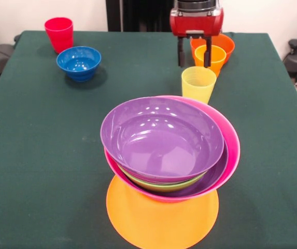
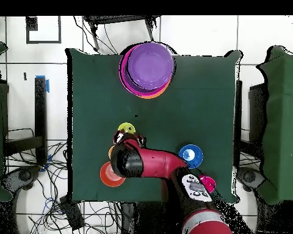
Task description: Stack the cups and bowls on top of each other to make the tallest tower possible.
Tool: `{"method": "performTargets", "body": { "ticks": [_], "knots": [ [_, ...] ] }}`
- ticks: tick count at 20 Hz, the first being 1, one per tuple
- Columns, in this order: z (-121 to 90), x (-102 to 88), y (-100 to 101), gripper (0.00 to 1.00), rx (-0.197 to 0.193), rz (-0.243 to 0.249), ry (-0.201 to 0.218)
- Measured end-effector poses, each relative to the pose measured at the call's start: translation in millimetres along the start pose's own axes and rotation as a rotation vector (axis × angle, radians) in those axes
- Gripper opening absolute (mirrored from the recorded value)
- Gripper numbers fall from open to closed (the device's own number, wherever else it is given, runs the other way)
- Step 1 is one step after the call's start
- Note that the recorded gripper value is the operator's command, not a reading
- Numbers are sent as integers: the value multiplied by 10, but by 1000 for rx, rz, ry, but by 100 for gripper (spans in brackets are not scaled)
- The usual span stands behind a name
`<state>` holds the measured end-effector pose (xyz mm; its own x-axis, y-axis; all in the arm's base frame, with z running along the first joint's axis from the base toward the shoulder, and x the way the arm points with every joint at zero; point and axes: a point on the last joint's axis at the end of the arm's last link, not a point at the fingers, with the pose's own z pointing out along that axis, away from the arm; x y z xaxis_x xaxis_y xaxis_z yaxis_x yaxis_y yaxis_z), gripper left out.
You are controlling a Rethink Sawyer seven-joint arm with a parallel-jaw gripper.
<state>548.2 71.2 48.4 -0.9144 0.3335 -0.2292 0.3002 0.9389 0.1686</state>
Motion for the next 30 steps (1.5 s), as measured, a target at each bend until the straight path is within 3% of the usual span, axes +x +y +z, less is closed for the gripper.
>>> {"method": "performTargets", "body": {
  "ticks": [7,14,30],
  "knots": [
    [12,-203,-120,100,4,25,-29],
    [116,-239,-247,100,7,52,-20],
    [440,105,-360,100,8,75,71]
  ]
}}
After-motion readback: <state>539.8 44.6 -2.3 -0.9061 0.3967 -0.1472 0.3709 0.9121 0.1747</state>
